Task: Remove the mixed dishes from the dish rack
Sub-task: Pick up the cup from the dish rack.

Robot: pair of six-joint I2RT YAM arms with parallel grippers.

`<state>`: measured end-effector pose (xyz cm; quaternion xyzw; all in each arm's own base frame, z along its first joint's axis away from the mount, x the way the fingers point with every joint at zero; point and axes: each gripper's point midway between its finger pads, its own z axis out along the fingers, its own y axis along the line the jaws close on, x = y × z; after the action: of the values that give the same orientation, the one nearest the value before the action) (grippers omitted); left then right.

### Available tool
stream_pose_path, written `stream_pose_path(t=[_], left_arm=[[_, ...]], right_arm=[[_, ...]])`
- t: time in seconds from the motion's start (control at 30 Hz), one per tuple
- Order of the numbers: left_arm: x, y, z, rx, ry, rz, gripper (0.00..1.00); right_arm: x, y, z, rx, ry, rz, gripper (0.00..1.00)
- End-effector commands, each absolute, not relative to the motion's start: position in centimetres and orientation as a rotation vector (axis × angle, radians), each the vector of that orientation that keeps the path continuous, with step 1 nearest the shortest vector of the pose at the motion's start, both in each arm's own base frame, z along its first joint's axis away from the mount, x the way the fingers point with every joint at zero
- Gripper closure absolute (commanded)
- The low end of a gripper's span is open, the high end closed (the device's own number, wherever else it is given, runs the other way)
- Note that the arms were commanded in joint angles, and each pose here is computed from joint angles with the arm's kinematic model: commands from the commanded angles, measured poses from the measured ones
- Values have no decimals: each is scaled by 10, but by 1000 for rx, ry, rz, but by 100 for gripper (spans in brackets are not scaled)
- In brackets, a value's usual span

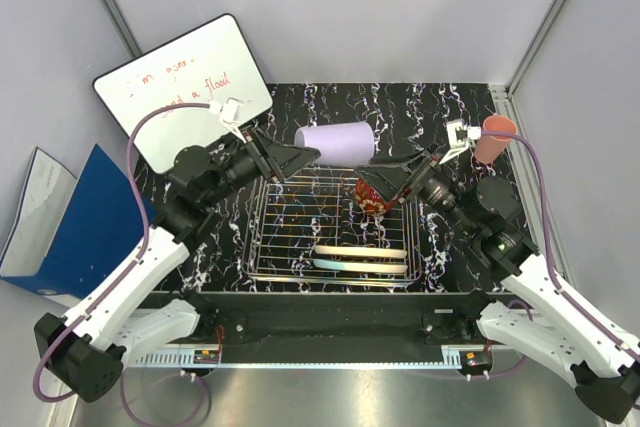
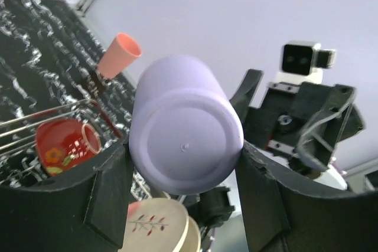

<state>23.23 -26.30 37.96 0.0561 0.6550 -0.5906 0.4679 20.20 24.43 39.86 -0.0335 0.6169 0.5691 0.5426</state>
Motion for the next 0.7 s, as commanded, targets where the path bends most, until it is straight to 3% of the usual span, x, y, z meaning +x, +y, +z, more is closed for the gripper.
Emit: stream_pose_path(t=[0.0, 0.67], left_arm=[[204, -261, 440, 250, 1361, -1590, 100], [197, -260, 429, 268, 1397, -1589, 100]], right_arm=[[197, 254, 419, -126, 1400, 1417, 9], [207, 228, 434, -114, 1357, 1212, 10]])
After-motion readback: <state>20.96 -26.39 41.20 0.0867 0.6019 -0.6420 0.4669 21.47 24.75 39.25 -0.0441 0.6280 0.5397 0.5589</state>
